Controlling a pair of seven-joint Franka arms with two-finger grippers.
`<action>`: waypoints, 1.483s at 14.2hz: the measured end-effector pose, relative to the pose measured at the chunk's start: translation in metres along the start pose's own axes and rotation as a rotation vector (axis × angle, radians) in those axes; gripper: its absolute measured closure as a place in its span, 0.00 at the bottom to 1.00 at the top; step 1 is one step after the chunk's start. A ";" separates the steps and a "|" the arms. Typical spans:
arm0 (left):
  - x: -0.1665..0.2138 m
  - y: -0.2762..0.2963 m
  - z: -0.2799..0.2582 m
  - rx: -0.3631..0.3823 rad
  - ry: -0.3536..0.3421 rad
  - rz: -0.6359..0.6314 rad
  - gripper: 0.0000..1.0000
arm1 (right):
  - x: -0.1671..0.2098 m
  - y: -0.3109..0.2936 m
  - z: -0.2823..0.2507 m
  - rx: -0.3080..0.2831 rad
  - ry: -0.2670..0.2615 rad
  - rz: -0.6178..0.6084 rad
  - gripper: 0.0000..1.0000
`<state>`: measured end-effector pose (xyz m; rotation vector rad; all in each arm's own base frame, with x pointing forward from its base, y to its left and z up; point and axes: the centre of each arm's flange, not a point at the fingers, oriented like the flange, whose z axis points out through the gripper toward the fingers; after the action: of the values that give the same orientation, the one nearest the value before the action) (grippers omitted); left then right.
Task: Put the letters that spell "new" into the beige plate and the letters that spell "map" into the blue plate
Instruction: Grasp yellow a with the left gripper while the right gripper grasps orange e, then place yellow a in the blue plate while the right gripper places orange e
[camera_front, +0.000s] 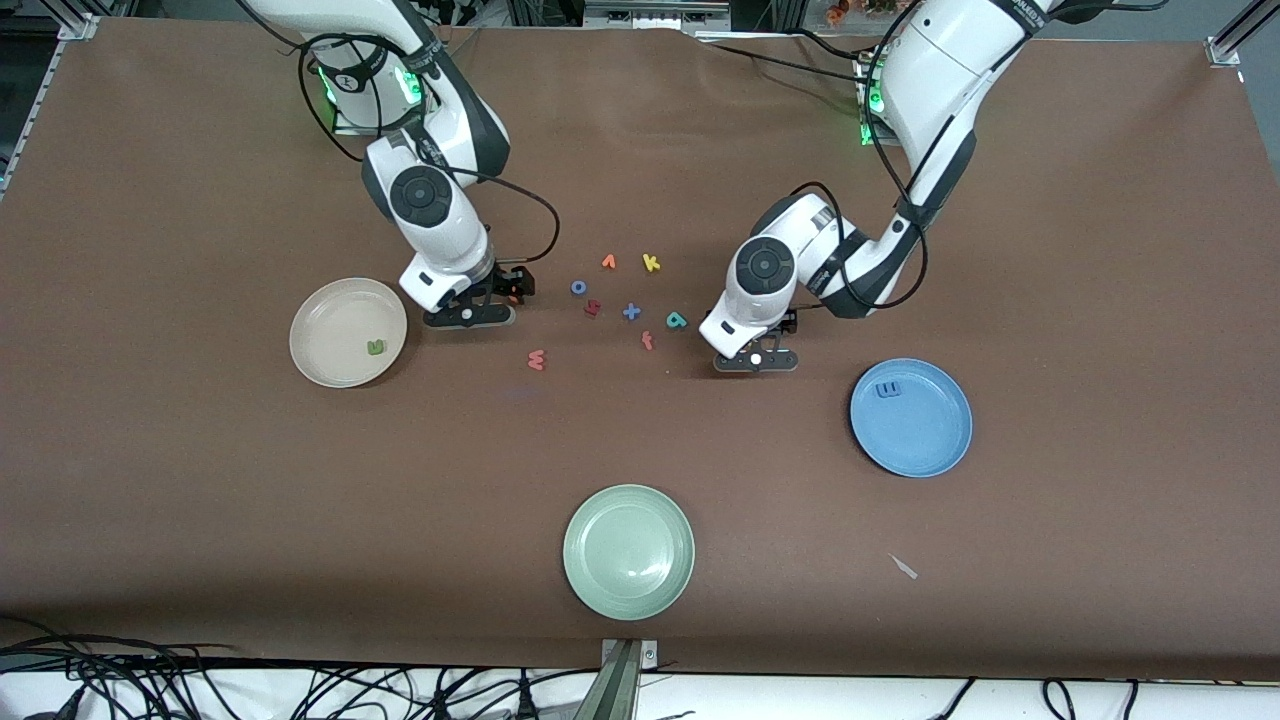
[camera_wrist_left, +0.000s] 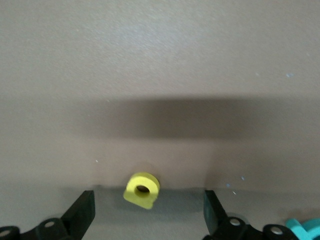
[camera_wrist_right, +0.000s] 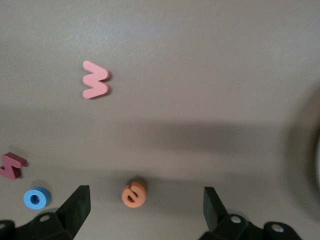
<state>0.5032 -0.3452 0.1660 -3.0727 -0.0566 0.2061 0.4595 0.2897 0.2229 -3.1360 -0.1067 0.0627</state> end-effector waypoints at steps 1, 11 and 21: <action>0.000 -0.004 0.001 -0.003 0.002 -0.005 0.07 | -0.004 0.001 0.007 0.001 -0.001 0.007 0.00; -0.001 -0.004 -0.006 -0.013 0.016 -0.004 0.58 | -0.021 -0.008 0.046 -0.003 -0.044 -0.014 0.04; 0.029 -0.045 -0.078 0.026 0.044 -0.015 0.70 | -0.024 -0.012 0.050 0.001 -0.046 -0.023 0.53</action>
<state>0.5407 -0.3039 0.2424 -3.0486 -0.0743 0.1377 0.4324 0.3004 0.1735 -3.1323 -0.1421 0.1348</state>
